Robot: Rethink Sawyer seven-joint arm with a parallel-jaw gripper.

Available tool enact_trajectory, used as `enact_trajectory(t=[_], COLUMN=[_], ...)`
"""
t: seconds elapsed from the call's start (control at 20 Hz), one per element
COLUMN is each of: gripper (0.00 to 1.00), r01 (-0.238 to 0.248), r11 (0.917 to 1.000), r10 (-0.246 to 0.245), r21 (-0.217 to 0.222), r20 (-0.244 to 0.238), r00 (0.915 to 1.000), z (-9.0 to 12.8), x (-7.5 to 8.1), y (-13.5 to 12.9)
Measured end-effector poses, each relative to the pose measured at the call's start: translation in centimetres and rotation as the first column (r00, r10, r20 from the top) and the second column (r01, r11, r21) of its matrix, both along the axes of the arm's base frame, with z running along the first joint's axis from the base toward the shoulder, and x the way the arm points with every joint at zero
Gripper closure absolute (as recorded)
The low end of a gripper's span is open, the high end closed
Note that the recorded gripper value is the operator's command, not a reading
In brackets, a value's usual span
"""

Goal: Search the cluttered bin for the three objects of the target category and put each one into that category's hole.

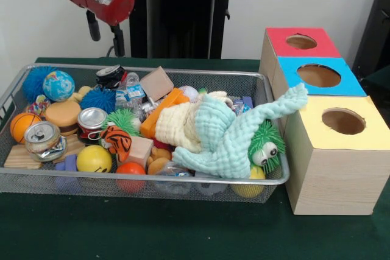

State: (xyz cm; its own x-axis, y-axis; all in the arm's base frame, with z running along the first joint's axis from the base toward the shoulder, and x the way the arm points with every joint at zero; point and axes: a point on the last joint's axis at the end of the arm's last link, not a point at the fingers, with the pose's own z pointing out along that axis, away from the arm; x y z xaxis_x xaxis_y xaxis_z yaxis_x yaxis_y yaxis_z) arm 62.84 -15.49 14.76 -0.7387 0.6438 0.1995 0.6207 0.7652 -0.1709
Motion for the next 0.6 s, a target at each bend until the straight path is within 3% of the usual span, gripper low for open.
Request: enact_trajectory(t=[0.35, 0.6], gripper=[0.0, 0.0], r01=[0.005, 0.002], r11=[0.9999, 0.9994], r10=[-0.005, -0.001], r21=[-0.009, -0.035], r20=[0.01, 0.026], r00=[0.9999, 0.9997], z=[-1.3, -2.6], x=[-2.4, -3.7], y=[-1.3, -3.9])
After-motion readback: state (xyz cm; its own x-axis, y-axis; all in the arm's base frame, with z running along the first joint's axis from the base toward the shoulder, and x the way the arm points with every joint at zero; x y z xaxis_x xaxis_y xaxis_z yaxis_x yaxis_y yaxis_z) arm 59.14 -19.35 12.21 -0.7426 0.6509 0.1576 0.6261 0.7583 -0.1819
